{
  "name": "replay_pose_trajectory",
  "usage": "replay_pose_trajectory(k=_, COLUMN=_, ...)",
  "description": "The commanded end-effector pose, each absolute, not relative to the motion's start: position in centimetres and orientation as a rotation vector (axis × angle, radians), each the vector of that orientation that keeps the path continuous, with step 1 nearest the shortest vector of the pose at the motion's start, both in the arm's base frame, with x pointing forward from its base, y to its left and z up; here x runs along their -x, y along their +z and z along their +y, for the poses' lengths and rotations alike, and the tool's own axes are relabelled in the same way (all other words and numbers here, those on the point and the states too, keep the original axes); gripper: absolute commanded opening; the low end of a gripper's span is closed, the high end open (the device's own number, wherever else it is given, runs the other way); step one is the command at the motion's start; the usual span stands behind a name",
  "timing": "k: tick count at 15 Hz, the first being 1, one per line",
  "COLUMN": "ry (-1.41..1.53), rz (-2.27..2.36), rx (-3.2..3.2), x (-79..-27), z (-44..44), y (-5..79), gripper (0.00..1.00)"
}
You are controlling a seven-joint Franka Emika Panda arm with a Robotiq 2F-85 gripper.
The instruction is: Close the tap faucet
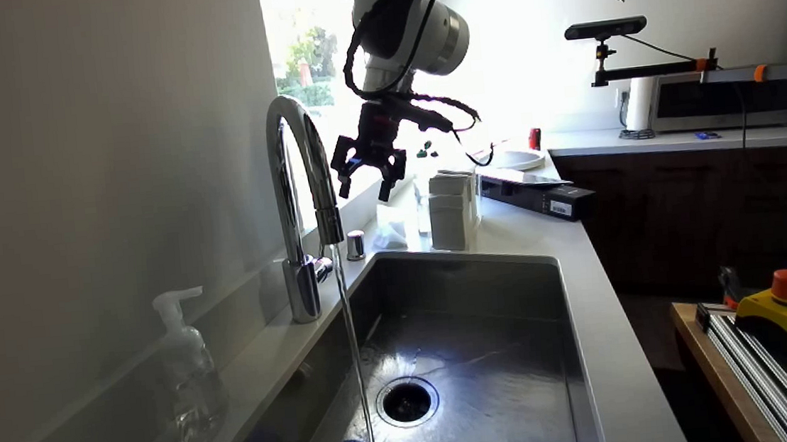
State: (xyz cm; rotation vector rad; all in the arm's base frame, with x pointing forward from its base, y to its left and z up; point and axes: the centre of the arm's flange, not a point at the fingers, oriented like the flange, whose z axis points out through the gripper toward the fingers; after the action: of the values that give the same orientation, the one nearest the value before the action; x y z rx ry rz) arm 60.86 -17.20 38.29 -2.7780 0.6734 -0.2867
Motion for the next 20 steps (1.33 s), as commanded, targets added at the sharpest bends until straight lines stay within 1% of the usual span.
replay_pose_trajectory(k=1, ry=-0.332, rz=0.66, rx=2.821, x=-61.6, z=-17.2, y=37.8, gripper=1.0)
replay_pose_trajectory(k=4, ry=-0.423, rz=0.578, rx=2.853, x=-63.5, z=-17.9, y=37.0, gripper=1.0)
replay_pose_trajectory(k=10, ry=-0.581, rz=0.258, rx=2.904, x=-66.0, z=-18.1, y=34.9, gripper=1.0)
replay_pose_trajectory(k=14, ry=-0.584, rz=0.119, rx=2.906, x=-67.5, z=-17.9, y=33.6, gripper=1.0)
replay_pose_trajectory(k=16, ry=-0.581, rz=0.159, rx=2.921, x=-67.9, z=-17.7, y=33.4, gripper=1.0)
replay_pose_trajectory(k=17, ry=-0.563, rz=0.153, rx=2.916, x=-66.7, z=-17.4, y=34.0, gripper=1.0)
replay_pose_trajectory(k=20, ry=-0.564, rz=0.153, rx=2.916, x=-67.1, z=-17.5, y=33.7, gripper=1.0)
